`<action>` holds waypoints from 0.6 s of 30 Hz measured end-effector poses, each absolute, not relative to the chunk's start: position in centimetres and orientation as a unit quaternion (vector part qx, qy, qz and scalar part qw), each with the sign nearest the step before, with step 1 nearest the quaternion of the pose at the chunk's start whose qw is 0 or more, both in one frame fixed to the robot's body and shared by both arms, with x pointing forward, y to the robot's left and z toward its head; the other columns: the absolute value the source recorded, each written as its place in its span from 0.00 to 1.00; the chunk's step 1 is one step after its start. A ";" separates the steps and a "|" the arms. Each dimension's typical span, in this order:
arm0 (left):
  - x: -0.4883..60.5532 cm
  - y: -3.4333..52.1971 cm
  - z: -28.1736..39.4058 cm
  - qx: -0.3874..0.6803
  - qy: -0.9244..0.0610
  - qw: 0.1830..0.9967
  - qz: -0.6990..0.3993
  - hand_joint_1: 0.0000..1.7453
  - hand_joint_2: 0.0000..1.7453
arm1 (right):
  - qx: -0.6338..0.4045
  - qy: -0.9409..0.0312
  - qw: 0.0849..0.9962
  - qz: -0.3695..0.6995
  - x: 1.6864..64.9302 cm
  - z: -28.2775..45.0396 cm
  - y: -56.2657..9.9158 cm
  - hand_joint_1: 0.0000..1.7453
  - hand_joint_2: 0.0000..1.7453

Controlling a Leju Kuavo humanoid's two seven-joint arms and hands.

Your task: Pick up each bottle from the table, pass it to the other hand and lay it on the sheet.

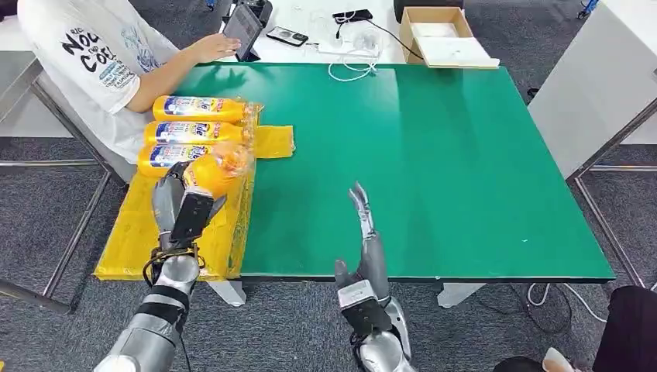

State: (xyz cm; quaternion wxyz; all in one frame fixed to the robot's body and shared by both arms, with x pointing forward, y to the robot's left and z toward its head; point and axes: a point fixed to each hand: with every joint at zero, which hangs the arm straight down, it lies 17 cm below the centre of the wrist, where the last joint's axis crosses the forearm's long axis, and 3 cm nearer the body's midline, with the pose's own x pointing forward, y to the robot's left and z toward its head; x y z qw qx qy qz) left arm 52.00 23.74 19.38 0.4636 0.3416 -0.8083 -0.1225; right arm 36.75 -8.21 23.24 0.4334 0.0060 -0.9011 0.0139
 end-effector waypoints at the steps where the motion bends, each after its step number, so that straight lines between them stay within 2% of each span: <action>1: 52.4 24.1 18.9 0.364 -0.795 0.464 -0.143 1.00 1.00 | -0.002 -0.904 0.429 -0.004 36.7 23.8 -9.1 0.00 0.00; 4: 53.7 25.4 16.2 0.418 -0.744 0.471 -0.226 1.00 1.00 | -0.021 -0.908 0.416 -0.051 36.7 25.5 -11.7 0.00 0.00; 7: 53.8 26.5 13.6 0.430 -0.716 0.484 -0.261 1.00 1.00 | -0.028 -0.912 0.404 -0.070 36.6 26.6 -12.8 0.00 0.00; 13: 54.0 27.7 11.3 0.452 -0.677 0.492 -0.308 1.00 1.00 | -0.032 -0.914 0.395 -0.082 36.4 27.4 -13.5 0.00 0.00; 18: 54.0 28.1 7.9 0.482 -0.610 0.471 -0.417 1.00 1.00 | -0.019 -0.913 0.399 -0.078 36.6 27.2 -13.2 0.00 0.00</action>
